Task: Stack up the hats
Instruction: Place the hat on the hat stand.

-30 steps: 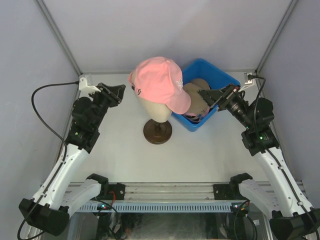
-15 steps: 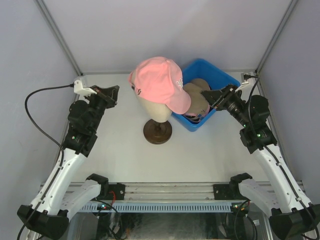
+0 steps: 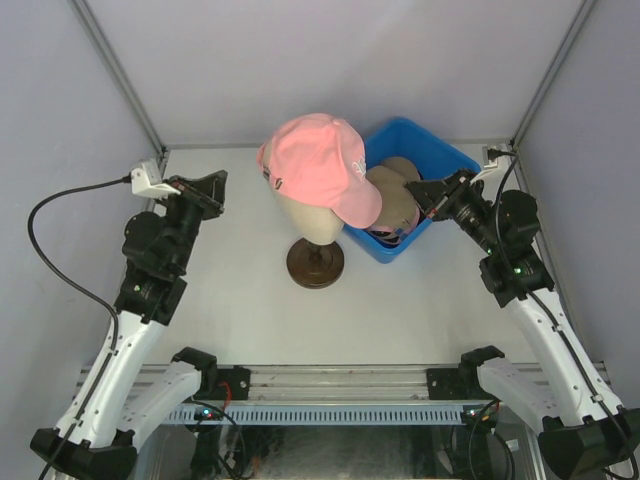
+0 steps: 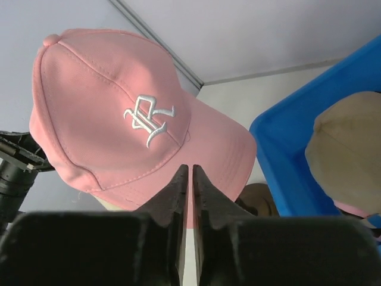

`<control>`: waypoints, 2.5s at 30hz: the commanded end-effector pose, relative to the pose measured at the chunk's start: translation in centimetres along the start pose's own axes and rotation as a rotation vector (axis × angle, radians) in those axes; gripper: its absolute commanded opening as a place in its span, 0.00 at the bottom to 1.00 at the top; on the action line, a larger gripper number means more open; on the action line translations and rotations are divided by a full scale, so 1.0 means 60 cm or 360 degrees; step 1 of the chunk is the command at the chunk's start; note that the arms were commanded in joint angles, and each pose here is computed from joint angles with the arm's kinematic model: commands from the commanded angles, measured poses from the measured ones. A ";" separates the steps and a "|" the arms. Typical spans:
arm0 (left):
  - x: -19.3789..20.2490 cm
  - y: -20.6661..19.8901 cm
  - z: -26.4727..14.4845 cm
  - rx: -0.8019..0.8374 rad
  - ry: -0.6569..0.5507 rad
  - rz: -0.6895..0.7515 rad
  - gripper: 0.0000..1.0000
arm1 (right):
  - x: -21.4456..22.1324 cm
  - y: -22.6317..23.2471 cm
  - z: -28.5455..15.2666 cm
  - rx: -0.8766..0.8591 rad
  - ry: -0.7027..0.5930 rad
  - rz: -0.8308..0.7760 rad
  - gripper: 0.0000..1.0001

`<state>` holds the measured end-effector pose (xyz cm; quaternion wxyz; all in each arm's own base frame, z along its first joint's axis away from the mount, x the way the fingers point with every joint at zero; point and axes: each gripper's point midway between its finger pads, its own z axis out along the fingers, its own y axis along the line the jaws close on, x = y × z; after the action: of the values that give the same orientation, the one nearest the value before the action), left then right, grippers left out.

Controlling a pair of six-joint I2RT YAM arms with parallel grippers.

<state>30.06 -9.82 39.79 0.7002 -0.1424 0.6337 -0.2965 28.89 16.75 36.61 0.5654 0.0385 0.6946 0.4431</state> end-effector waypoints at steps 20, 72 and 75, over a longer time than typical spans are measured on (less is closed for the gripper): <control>-0.033 -0.088 0.027 0.0358 0.0012 -0.0036 0.65 | 0.043 -0.026 0.015 -0.0293 -0.0153 0.0445 0.89; -0.028 -0.037 0.024 0.0183 -0.0042 -0.0097 0.63 | 0.074 0.034 0.070 -0.0680 -0.0015 0.0837 0.27; -0.031 -0.026 0.021 0.0129 -0.0065 -0.0099 0.63 | 0.065 0.043 0.061 -0.0677 -0.0036 0.0840 0.27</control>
<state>31.36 -11.42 41.37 0.6938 -0.1145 0.6207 -0.3468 30.66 22.90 32.32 0.4116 0.1242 0.5720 0.6985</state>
